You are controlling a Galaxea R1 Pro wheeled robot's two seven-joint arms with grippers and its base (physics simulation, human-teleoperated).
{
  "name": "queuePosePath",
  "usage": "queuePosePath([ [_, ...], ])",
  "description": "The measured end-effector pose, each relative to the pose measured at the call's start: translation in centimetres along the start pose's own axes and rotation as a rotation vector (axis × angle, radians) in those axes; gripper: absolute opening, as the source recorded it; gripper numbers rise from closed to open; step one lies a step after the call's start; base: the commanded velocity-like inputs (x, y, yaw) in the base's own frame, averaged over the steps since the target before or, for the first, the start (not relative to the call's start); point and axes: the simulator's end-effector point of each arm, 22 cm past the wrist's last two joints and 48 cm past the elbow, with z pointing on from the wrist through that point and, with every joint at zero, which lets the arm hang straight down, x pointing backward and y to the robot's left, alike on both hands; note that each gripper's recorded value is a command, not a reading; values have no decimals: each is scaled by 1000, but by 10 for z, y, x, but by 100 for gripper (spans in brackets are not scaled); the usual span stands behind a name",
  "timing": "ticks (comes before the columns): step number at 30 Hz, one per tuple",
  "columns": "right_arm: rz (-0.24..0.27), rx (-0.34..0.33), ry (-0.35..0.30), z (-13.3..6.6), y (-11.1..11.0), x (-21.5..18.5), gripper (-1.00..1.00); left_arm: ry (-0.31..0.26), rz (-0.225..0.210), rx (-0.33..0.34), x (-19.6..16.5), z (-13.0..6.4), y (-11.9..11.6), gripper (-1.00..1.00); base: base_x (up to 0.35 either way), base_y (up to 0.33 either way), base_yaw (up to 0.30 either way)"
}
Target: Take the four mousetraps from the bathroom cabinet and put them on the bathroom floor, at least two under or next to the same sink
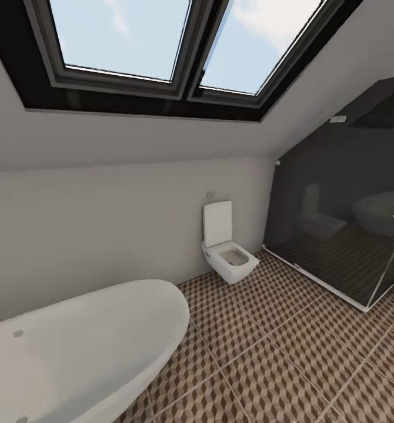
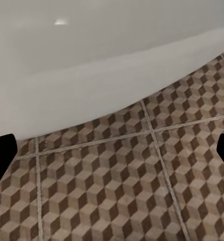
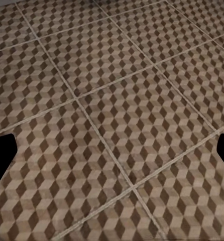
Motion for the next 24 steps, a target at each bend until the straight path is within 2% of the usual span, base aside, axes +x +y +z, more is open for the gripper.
queuePosePath([
  [17,1,13,0,0,-3,0,100,1,5,-8,0,1,6,100,0,0,-299],
  [24,-7,-4,8,0,1,2,100,-3,6,-7,-2,1,6,100,0,0,-292],
])
